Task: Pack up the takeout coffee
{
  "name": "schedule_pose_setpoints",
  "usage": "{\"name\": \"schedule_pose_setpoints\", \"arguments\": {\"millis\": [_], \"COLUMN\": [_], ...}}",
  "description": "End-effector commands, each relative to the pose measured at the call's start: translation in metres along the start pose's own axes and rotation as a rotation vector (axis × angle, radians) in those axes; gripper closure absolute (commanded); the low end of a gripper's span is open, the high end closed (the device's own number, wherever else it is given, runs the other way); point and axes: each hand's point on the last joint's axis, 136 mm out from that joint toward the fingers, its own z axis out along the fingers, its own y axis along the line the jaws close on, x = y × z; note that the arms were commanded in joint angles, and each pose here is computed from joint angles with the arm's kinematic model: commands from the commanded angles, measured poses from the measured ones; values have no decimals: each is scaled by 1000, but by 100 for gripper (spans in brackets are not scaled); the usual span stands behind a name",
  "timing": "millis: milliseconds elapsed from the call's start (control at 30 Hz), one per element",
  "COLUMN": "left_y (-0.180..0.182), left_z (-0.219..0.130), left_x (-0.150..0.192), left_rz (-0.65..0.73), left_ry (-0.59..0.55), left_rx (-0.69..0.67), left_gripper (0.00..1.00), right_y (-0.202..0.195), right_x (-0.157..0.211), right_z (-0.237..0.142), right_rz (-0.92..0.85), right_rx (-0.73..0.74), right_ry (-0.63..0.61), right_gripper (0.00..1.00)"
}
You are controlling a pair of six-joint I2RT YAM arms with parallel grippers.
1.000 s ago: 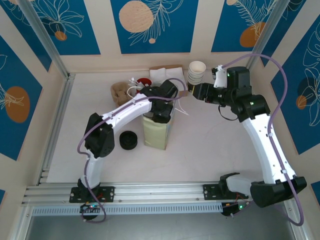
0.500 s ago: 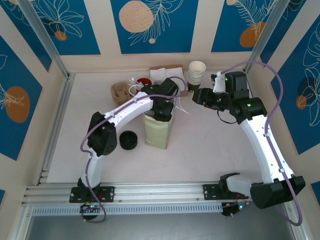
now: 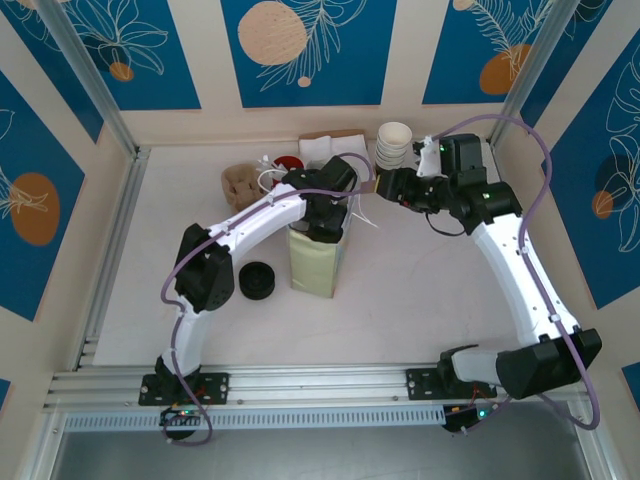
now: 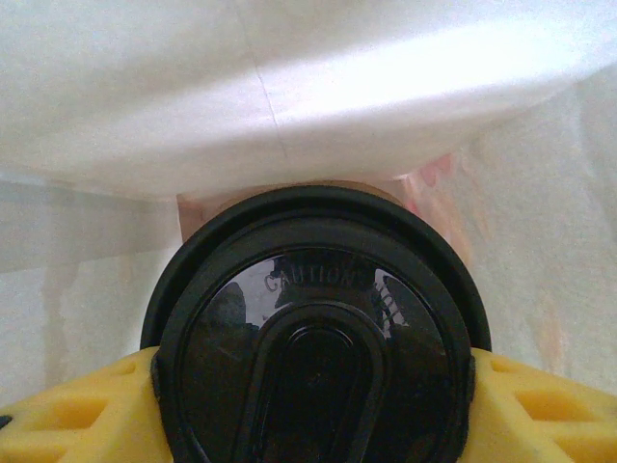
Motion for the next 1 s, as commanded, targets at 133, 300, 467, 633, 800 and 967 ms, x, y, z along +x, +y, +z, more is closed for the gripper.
{"name": "schedule_pose_setpoints", "arguments": {"millis": [133,300,467,633,800,967], "left_y": [0,-3,-4,-5,-6,-8], "left_z": [30,25,16,15,11,11], "left_x": [38,34,26,24,22,20], "left_rz": [-11,-20,-29,-43,-58,-61], "left_ry": [159,149,127,124,117,116], "left_rx": [-1,11,17,20,29,40], "left_gripper": [36,35,32,32,31,31], "right_y": [8,5,4,5,0,-1], "right_x": [-7,-8,-4,1,4,6], "right_z": [28,30,29,36,46,58], "right_rz": [133,159,166,176,199,206], "right_rx": [-5,-4,-7,-21,-7,-8], "right_ry": [55,41,42,67,96,123], "right_gripper": [53,53,53,52,52,52]}}
